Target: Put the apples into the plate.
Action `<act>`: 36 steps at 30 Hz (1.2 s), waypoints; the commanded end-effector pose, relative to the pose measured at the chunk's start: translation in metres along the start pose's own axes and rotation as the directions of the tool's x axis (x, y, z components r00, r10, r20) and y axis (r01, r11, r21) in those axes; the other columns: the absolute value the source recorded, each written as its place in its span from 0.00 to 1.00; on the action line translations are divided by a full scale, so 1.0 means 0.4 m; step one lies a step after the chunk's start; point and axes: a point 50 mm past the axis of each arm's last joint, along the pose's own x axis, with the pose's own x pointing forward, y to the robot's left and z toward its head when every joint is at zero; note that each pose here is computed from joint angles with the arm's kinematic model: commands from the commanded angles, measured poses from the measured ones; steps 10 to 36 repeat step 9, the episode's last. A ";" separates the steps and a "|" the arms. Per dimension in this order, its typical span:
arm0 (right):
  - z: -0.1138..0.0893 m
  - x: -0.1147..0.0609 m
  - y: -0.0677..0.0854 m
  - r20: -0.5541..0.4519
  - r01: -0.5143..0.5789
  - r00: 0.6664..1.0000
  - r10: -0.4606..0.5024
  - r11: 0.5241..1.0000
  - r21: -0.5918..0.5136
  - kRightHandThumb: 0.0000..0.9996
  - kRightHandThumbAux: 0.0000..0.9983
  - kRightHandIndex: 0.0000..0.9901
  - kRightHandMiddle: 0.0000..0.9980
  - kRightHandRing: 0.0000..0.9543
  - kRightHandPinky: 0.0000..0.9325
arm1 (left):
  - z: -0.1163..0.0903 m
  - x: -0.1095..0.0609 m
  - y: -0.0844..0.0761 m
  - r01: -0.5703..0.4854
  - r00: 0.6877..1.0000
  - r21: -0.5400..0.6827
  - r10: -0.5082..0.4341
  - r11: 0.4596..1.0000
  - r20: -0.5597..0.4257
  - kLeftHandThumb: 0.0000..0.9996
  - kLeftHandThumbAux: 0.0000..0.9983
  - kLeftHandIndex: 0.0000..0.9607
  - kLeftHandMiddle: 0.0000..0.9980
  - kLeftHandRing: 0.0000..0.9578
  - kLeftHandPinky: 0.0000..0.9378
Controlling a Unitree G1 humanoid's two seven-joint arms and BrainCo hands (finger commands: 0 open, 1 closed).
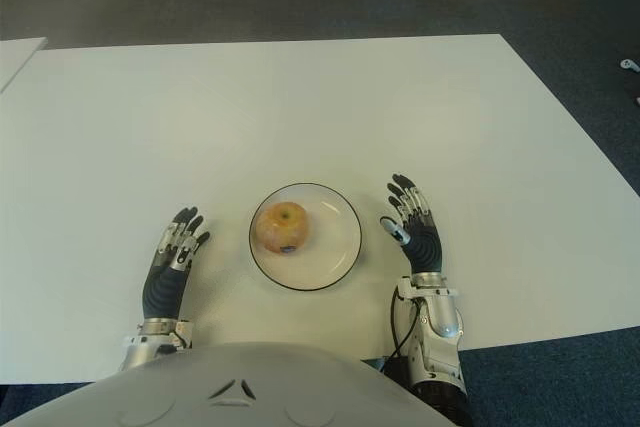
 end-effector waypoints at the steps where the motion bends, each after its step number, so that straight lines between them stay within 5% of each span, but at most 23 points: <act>1: -0.068 -0.058 0.013 -0.157 0.032 0.987 -0.025 0.999 0.040 0.20 0.61 0.11 0.12 0.10 0.13 | -0.028 -0.009 0.006 -0.021 0.997 0.055 0.026 0.998 -0.076 0.11 0.38 0.05 0.01 0.00 0.01; 36: -0.064 -0.059 0.010 -0.149 0.040 0.988 -0.035 0.999 0.035 0.20 0.61 0.10 0.12 0.10 0.14 | -0.024 -0.012 -0.012 -0.020 0.997 0.132 0.030 0.991 -0.069 0.08 0.35 0.02 0.00 0.00 0.00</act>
